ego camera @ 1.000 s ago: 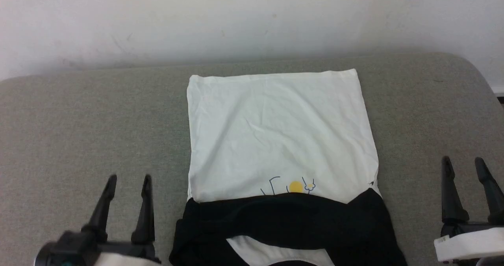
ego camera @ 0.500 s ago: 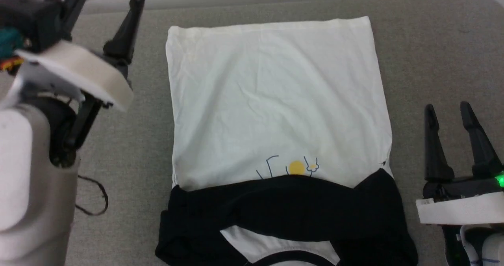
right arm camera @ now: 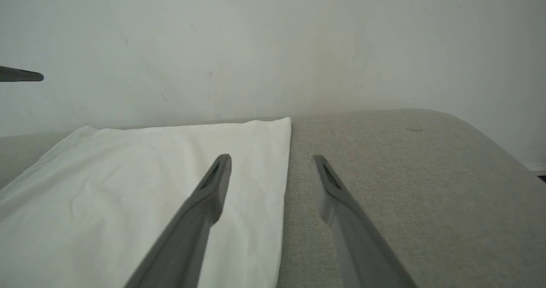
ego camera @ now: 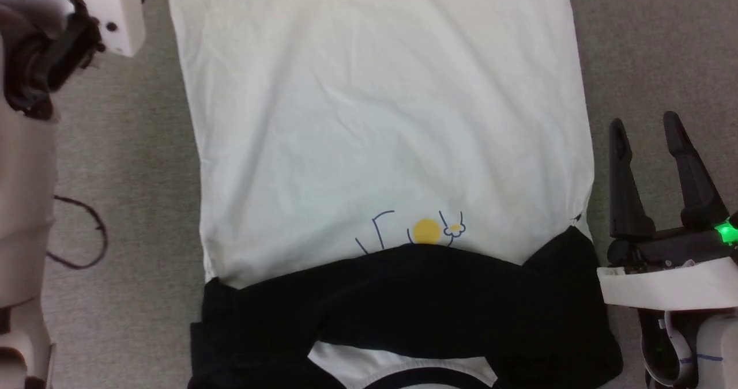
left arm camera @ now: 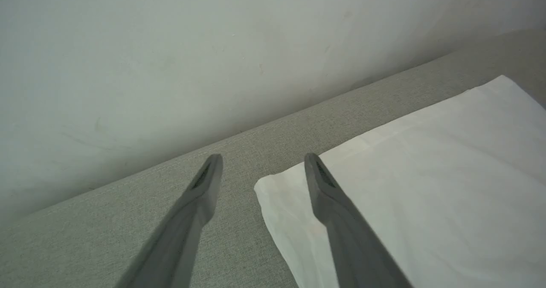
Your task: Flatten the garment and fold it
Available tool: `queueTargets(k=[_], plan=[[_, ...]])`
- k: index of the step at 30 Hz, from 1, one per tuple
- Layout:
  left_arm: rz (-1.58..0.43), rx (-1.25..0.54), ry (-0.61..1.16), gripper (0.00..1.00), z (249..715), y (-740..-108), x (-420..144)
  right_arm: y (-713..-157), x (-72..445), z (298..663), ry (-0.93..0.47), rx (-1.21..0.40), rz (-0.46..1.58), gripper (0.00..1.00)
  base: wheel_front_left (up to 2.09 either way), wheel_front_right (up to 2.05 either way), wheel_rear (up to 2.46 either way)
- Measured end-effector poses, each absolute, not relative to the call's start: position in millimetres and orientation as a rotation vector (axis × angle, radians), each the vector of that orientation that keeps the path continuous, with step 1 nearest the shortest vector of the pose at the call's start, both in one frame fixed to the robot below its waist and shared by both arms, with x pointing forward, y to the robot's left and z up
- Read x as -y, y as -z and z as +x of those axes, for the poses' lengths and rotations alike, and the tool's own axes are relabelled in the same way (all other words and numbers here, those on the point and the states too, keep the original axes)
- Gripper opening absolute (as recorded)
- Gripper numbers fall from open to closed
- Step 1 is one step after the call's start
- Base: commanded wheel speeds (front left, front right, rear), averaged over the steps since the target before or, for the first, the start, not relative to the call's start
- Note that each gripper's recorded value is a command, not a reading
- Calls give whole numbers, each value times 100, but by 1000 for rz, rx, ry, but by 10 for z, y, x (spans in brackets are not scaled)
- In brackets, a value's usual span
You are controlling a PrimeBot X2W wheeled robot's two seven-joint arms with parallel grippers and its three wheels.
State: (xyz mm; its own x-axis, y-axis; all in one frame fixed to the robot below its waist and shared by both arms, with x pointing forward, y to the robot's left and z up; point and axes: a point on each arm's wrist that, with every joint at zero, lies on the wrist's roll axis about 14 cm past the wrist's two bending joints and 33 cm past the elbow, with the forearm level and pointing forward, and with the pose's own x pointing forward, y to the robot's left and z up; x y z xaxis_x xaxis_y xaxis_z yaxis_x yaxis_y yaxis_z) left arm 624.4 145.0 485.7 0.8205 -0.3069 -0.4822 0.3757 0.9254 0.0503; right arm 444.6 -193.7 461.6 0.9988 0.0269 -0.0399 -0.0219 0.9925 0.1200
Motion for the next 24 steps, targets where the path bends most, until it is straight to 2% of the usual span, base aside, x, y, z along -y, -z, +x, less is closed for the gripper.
queueTargets(k=[9,16,17,18,24], plan=[[82,-757,382,100,6275,-4031,-1343,-4331,2097,4430,23,-112,93,100,0,0,0],[95,-830,359,100,6284,-3768,-1388,-4263,2190,4419,48,-131,77,100,0,0,0],[95,-831,358,37,6291,-3755,-1397,-4258,2200,4422,51,-132,75,100,0,0,0],[98,-828,359,0,6294,-3751,-1395,-4255,2204,4427,52,-132,74,100,0,0,0],[96,-800,371,0,6228,-3790,-1393,-4496,2108,4560,13,-65,55,100,0,0,0]])
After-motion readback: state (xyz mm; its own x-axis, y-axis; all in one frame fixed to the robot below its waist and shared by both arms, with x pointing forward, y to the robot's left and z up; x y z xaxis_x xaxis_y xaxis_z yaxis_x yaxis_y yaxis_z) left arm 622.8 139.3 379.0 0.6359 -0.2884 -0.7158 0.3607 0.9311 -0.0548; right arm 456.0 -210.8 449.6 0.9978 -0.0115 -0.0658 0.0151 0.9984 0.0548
